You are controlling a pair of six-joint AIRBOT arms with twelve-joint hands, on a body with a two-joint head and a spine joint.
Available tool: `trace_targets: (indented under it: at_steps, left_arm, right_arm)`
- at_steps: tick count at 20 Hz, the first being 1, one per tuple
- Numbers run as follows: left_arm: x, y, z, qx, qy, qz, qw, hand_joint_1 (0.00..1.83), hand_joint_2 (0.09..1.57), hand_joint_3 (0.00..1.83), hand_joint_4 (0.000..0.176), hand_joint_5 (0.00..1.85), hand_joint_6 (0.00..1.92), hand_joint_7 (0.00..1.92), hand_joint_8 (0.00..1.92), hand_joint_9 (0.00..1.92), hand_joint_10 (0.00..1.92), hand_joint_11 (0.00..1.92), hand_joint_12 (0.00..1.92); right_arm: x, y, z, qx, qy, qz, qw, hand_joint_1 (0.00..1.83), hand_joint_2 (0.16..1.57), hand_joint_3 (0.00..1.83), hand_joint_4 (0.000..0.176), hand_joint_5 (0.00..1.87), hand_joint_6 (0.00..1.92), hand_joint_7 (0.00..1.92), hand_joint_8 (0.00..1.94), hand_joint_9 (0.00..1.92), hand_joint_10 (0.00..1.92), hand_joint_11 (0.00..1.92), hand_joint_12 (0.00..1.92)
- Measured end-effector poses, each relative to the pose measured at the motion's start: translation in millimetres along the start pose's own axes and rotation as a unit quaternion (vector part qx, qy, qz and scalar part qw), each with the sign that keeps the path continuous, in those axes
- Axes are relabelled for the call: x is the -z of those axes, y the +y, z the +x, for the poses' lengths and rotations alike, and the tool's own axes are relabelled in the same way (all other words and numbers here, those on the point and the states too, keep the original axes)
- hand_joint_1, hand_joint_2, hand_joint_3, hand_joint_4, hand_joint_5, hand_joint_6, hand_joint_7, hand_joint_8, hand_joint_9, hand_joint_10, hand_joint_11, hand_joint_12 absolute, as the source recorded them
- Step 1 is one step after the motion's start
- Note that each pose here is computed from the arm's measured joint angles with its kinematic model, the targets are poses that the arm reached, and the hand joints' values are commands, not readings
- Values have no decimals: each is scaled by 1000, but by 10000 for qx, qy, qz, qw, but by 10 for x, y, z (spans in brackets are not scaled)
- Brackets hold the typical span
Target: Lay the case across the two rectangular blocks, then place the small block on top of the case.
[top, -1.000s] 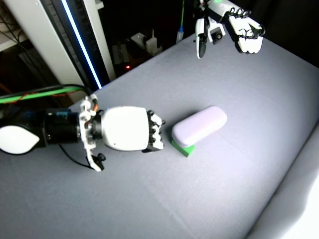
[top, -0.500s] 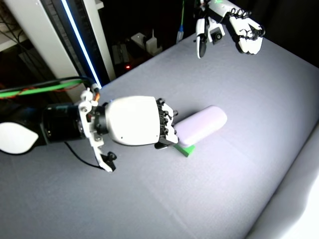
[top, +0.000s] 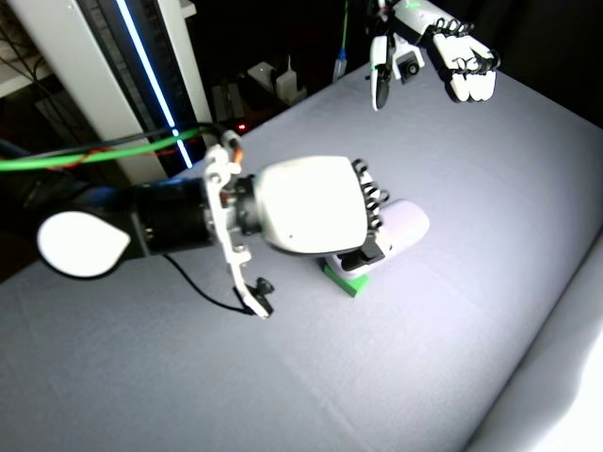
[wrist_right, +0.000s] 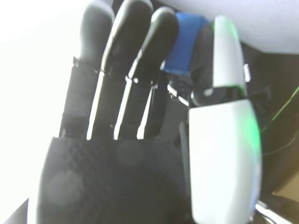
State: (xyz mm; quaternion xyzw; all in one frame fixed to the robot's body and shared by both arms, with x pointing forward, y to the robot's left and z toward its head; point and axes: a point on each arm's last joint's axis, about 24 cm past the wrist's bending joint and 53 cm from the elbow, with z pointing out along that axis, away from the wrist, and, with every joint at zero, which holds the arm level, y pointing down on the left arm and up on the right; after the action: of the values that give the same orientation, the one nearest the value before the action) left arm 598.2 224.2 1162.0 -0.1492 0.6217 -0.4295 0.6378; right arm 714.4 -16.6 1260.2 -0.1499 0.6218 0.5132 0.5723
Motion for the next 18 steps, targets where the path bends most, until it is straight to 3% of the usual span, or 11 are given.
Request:
trace_targets:
  at_steps: [4,5,7,8,10,12,14,15,16,17,18]
  left_arm:
    - [-3,11,16,25,20,-6,10000,840,919,1,1,307,1,252,0,259,2,0,784]
    - [-3,11,14,26,16,-5,10000,861,919,0,0,313,3,256,2,260,2,0,787]
    - [-3,11,16,31,21,-4,10000,845,920,0,13,312,1,258,0,265,2,0,807]
    - [-3,11,16,31,21,-4,10000,832,920,1,29,311,0,259,1,264,0,0,801]
    - [-8,16,10,35,15,2,10000,845,919,0,18,314,2,258,1,257,2,0,771]
    - [-8,13,20,38,32,8,10000,836,919,0,27,311,0,256,0,252,2,0,738]
    - [-8,14,18,38,28,7,10000,852,922,1,11,318,1,272,2,265,3,0,747]
    - [-8,19,16,44,23,-3,10000,836,922,1,0,319,1,275,2,269,4,0,743]
    - [-8,17,16,53,23,1,10000,827,923,1,0,317,0,273,1,266,3,0,741]
    - [-8,15,17,54,26,4,10000,824,923,1,10,311,0,269,0,264,2,0,738]
    - [-7,15,24,61,29,5,10000,844,925,1,12,314,0,269,0,261,0,0,703]
  right_arm:
    - [-166,71,132,127,151,-19,9998,1200,1022,0,0,1185,642,1258,687,1217,1154,1078,1554]
    - [-189,71,166,163,195,-15,9997,1275,1037,0,0,1155,508,1195,879,1201,1220,1100,1591]
    - [-247,22,203,184,240,79,9995,1199,1031,0,0,1160,682,1103,1137,1161,1481,1137,1731]
    - [-252,14,208,184,245,94,9995,1199,1025,0,0,1177,662,1084,1498,1180,1761,1218,1883]
    - [-265,-22,241,220,299,167,9992,1193,1034,1,0,1150,713,1017,1654,1099,1888,1147,1919]
    - [-283,-27,283,239,354,200,9989,1193,1042,1,0,1128,743,980,1552,1045,1746,1057,1913]
    - [-283,-29,288,254,363,204,9988,1273,1060,0,0,1144,552,1077,1077,1006,1322,923,1661]
    - [-282,-37,289,267,368,220,9987,1278,1053,0,0,1144,552,1108,1007,1033,1238,899,1608]
    - [-281,-51,294,283,380,248,9986,1276,1053,0,0,1156,538,1101,1009,1016,1228,863,1614]
    - [-280,-63,300,293,392,274,9984,1210,1040,5,0,1143,681,1048,1162,1048,1428,934,1765]
    - [-283,-73,307,311,404,296,9983,1194,1042,3,0,1134,727,1052,1484,1135,1709,1123,1890]
